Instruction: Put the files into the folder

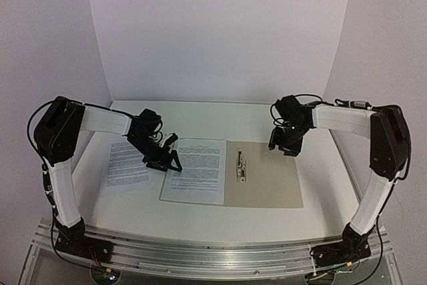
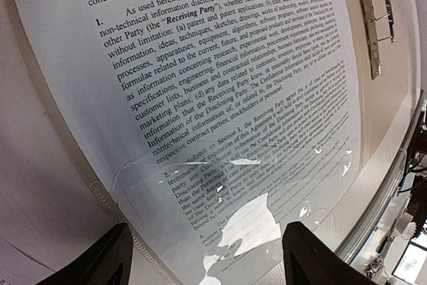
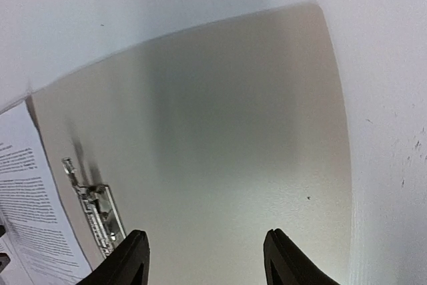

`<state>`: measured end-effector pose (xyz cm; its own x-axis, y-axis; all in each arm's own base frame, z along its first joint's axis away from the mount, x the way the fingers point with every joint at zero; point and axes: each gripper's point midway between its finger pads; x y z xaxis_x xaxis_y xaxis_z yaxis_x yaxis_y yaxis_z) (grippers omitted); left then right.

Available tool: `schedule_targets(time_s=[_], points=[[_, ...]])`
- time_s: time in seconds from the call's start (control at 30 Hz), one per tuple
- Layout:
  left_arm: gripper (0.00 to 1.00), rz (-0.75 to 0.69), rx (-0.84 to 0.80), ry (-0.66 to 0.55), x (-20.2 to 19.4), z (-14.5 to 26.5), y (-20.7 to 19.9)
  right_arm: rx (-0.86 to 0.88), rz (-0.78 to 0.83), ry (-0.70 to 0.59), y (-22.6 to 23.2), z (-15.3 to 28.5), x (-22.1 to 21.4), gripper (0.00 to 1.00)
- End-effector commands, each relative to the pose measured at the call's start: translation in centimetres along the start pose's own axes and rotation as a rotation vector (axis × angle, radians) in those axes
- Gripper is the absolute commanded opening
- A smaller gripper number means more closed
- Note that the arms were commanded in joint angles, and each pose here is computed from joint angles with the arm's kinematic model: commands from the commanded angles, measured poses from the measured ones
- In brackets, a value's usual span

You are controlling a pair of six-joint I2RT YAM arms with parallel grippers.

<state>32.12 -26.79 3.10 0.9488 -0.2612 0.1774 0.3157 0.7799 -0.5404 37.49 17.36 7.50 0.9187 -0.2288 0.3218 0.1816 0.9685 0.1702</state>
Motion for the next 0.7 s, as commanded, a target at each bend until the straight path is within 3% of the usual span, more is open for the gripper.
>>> schedule_targets(time_s=[0.0, 0.1, 0.2, 0.27, 0.33, 0.5, 0.67], points=[[0.78, 0.015, -0.028, 0.013, -0.7, 1.4, -1.4, 0.124, 0.1, -0.061, 6.8, 2.5, 2.3, 0.6], [0.79, 0.001, -0.027, -0.082, 1.3, 4.6, -1.6, 0.243, 0.165, -0.1, 13.1, 4.0, 3.1, 0.61], [0.84, 0.047, 0.046, -0.202, 3.6, 9.1, 1.0, 0.38, 0.21, -0.131, 19.6, 5.3, 2.9, 0.63], [0.91, 0.132, 0.149, -0.281, 4.3, 12.3, 4.9, 0.478, 0.237, -0.149, 24.2, 5.9, 2.2, 0.68], [0.99, 0.243, 0.203, -0.338, 4.0, 15.2, 8.7, 0.567, 0.267, -0.146, 28.3, 6.3, 1.0, 0.71], [1.0, 0.509, 0.408, -0.486, 1.2, 21.8, 18.5, 0.737, 0.32, -0.124, 36.9, 5.6, -3.1, 0.78], [1.0, 0.619, 0.454, -0.463, -1.4, 21.5, 22.6, 0.829, 0.319, -0.099, 42.0, 1.9, -7.7, 0.78]])
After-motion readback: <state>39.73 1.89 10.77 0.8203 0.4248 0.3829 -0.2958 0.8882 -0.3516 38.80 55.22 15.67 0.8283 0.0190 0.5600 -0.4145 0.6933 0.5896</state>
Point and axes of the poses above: each gripper's point midway between its finger pads, its own z axis back along the fingers, its own y axis along the line the jaws close on, x = y × z, and after that the axes turned 5 degrees about z, right-handed
